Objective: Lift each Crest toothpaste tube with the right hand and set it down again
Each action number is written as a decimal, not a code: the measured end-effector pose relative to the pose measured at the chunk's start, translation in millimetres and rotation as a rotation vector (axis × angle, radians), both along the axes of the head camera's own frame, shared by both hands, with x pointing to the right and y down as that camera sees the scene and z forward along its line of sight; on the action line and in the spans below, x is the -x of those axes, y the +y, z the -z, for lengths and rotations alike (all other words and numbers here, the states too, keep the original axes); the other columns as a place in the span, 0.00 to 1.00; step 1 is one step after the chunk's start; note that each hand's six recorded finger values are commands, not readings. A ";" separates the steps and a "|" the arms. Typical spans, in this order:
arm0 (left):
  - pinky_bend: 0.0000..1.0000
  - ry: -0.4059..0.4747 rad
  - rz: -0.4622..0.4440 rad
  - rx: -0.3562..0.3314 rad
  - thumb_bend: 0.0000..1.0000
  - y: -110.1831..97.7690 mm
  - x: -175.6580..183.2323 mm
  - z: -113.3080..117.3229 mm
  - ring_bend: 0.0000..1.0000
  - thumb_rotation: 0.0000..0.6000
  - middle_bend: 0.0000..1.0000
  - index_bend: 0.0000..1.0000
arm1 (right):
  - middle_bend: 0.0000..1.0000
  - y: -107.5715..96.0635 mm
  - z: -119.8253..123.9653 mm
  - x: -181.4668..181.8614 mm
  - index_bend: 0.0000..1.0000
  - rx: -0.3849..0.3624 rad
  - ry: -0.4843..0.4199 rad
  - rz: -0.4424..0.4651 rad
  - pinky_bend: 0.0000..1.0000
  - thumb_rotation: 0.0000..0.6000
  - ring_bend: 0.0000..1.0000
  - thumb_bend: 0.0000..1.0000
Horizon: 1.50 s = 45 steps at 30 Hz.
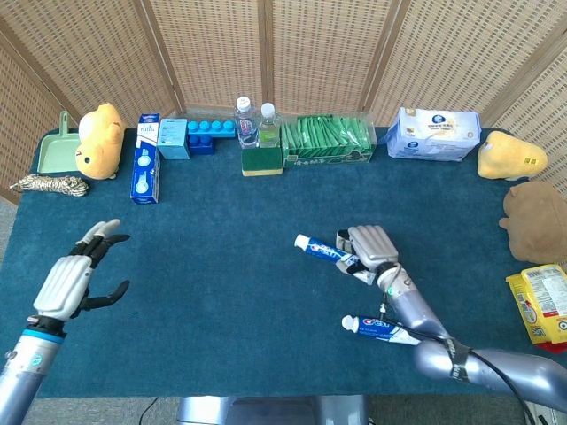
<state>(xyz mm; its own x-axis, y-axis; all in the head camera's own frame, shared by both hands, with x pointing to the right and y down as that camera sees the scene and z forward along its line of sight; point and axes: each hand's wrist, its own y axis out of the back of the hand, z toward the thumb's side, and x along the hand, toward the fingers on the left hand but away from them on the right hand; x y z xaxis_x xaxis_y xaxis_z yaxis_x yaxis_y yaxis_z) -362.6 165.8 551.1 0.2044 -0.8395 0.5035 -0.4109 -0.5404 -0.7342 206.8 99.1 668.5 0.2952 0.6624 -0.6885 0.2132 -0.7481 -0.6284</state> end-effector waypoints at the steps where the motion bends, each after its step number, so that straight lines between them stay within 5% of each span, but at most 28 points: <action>1: 0.21 0.005 -0.007 0.007 0.31 -1.2 -3.2 -1.9 0.04 1.00 0.12 0.19 | 0.74 2.2 2.8 -1.4 0.90 0.012 -0.017 -0.010 0.77 1.00 0.72 0.45; 22: 0.26 0.146 -0.195 0.141 0.31 -40.0 -107.7 -45.3 0.07 1.00 0.10 0.20 | 0.76 40.0 31.8 -4.8 0.90 0.160 -0.262 -0.096 0.78 1.00 0.74 0.46; 33: 0.25 0.137 -0.368 0.048 0.31 -36.8 -163.4 -56.2 0.03 1.00 0.09 0.21 | 0.76 47.7 40.1 11.6 0.90 0.263 -0.373 -0.118 0.78 1.00 0.74 0.45; 45: 0.23 0.155 -0.457 -0.029 0.31 -26.5 -193.1 -63.9 0.02 1.00 0.10 0.26 | 0.76 50.6 48.4 30.2 0.90 0.347 -0.457 -0.132 0.78 1.00 0.74 0.46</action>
<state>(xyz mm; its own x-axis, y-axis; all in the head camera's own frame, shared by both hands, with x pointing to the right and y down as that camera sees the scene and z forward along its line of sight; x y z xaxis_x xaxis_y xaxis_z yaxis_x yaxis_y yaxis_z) -169.5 139.3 615.0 0.6266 -0.6594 0.4154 -0.2417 -0.6712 -0.7008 176.6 149.6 620.1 0.5432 0.4728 -0.6939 0.5102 -0.8422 -0.1744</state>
